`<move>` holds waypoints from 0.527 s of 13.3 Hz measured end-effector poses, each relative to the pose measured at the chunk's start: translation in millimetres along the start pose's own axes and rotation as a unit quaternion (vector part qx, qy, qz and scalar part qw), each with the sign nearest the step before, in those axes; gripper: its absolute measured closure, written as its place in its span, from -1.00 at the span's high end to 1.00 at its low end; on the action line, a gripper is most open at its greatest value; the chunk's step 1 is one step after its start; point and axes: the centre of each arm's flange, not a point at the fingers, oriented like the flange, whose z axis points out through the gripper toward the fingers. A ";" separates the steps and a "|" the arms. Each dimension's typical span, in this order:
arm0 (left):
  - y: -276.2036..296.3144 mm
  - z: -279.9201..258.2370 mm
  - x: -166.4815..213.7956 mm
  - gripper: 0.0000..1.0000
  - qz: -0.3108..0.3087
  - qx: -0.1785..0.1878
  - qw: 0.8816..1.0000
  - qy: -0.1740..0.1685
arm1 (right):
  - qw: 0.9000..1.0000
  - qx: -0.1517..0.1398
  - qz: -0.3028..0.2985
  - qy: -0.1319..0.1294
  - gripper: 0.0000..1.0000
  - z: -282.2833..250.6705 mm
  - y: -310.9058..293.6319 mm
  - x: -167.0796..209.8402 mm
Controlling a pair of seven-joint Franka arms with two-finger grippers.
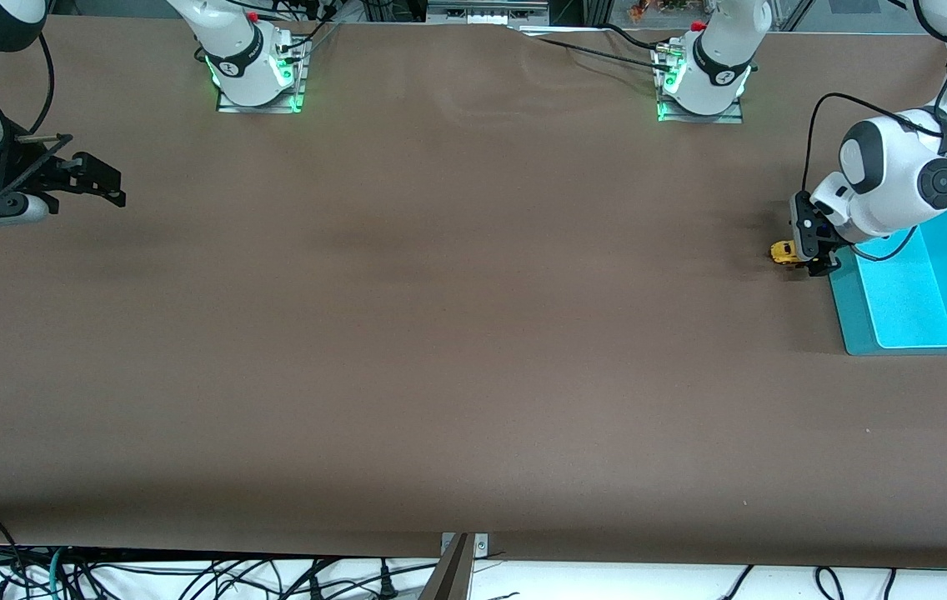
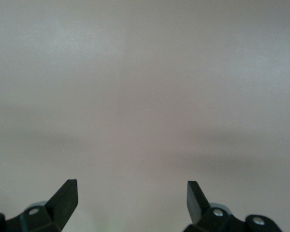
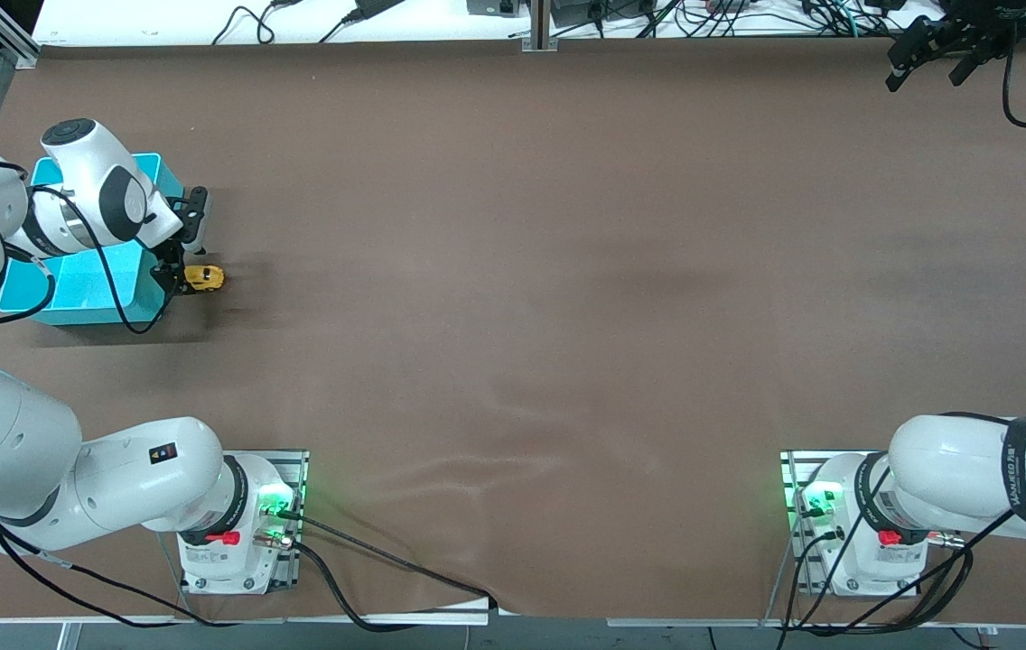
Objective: Wind and store yellow beetle car
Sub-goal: 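Lift the car with the left gripper and carry it over the bin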
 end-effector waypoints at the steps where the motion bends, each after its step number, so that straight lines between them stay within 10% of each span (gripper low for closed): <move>1: -0.3 0.0 0.0 1.00 0.003 0.001 1.000 -0.002 | 1.000 0.000 0.000 0.000 1.00 0.2 0.4 0.7; 7: -4.3 19.7 -7.7 0.87 0.009 0.018 1.000 -0.009 | 1.000 0.000 0.000 0.000 1.00 -1.8 0.4 0.8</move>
